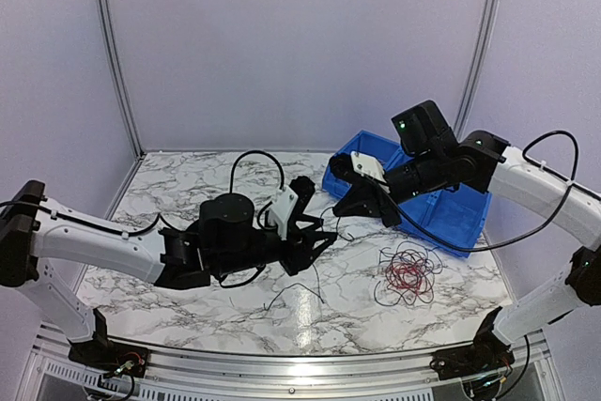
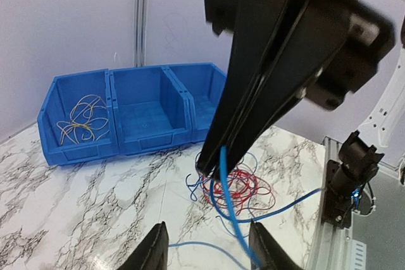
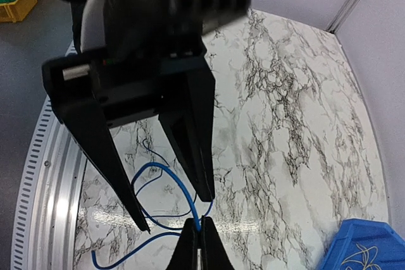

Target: Untangle the cables

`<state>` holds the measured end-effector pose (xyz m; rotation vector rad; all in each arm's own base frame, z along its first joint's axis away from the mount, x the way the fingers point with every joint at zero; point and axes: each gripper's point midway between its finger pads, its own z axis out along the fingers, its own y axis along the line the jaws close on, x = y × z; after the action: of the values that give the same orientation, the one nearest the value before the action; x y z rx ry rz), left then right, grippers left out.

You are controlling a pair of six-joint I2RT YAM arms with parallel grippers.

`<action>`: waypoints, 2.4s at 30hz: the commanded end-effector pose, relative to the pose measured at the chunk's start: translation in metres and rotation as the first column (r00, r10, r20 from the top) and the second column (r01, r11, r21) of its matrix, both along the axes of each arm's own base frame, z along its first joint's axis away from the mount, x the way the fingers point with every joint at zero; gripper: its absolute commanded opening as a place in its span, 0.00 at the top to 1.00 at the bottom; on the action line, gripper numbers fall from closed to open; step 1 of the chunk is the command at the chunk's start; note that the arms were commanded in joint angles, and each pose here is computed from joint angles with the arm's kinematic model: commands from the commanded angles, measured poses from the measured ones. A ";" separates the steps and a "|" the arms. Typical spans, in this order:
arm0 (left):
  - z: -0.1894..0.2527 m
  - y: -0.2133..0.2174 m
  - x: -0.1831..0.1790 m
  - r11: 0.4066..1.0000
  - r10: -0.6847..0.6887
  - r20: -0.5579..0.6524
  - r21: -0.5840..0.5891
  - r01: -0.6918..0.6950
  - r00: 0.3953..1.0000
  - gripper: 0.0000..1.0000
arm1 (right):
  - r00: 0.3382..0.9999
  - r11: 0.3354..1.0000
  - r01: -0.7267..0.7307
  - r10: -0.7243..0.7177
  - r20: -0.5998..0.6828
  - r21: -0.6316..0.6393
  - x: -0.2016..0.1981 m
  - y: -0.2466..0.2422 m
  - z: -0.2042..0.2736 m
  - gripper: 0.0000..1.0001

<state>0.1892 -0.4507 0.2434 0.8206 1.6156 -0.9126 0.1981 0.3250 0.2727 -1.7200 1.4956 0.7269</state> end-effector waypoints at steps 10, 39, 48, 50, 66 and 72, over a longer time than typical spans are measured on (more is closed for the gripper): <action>-0.060 0.040 0.001 0.993 0.120 -0.082 0.003 -0.120 0.989 0.39 | 0.997 0.999 0.053 -0.053 0.060 0.000 0.008 -0.006 0.019 1.00; -0.171 0.027 -0.010 0.837 -0.153 0.128 0.544 0.059 0.980 0.47 | 0.997 0.997 0.072 -0.072 0.031 -0.025 0.011 -0.008 0.010 1.00; -0.185 0.023 -0.016 0.818 -0.187 0.085 0.565 0.108 0.979 0.58 | 0.995 0.995 0.093 -0.092 0.038 -0.034 0.016 -0.012 0.006 1.00; -0.185 0.026 -0.019 0.818 -0.191 0.078 0.564 0.115 0.978 0.58 | 0.995 0.995 0.092 -0.091 0.033 -0.035 0.016 -0.012 0.004 1.00; -0.176 0.028 -0.022 0.826 -0.201 0.094 0.552 0.117 0.975 0.57 | 0.996 0.996 0.085 -0.084 0.005 -0.039 0.019 -0.007 -0.002 1.00; -0.184 0.025 -0.021 0.814 -0.209 0.097 0.568 0.118 0.973 0.78 | 0.995 0.994 0.096 -0.096 0.011 -0.046 0.022 -0.009 -0.004 1.00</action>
<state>0.1665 -0.4215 0.0617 1.4108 1.7192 -0.4781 0.2165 0.3177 0.2682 -1.6895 1.5693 0.6360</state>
